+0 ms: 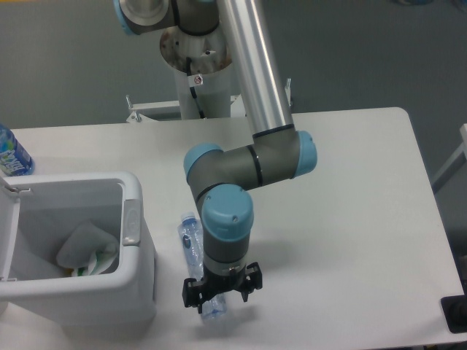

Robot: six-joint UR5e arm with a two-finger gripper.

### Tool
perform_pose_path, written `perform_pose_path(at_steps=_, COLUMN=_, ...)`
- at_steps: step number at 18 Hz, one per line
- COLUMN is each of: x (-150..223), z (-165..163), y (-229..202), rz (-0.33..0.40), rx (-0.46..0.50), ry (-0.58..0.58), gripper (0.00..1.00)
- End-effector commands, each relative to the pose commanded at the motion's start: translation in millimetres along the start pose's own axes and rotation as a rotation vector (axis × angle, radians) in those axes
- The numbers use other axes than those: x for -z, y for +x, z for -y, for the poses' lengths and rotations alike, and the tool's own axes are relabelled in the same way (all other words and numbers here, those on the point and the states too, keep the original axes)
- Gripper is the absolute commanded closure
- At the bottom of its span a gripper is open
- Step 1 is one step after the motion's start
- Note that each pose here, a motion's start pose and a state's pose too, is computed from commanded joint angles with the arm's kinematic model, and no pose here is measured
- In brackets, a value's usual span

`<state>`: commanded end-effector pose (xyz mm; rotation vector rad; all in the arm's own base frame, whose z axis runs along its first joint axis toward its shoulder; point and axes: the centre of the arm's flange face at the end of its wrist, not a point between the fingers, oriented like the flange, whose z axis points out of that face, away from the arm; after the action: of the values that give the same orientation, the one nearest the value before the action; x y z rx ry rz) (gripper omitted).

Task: Place the trash in the trash can
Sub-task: 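Lower and close the gripper around the bottle's cap end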

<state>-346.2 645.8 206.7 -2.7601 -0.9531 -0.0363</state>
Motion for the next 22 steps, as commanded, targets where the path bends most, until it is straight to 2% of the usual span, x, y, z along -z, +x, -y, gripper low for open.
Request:
perform_pose_path(at_steps=9, x=-17, z=-3, y=3, rz=0.008, rx=-0.004, ry=-0.018, gripper=0.0)
perform_pose_path(at_steps=14, x=-28, z=-4, y=7, rz=0.039, rx=-0.014, ry=-0.03, gripper=0.0)
perform_pose_path(at_steps=15, x=-28, z=-5, y=7, rz=0.039, rx=-0.014, ry=-0.031, gripper=0.02)
perform_pose_path(at_steps=19, x=-26, z=-5, y=7, rz=0.04, rx=-0.016, ry=-0.03, gripper=0.3)
perform_pose_path(at_steps=20, x=-26, z=-6, y=7, rz=0.04, rx=-0.016, ry=-0.031, gripper=0.34)
perform_pose_path(at_steps=22, x=-26, z=-7, y=8, rz=0.04, rx=-0.016, ry=-0.031, gripper=0.37)
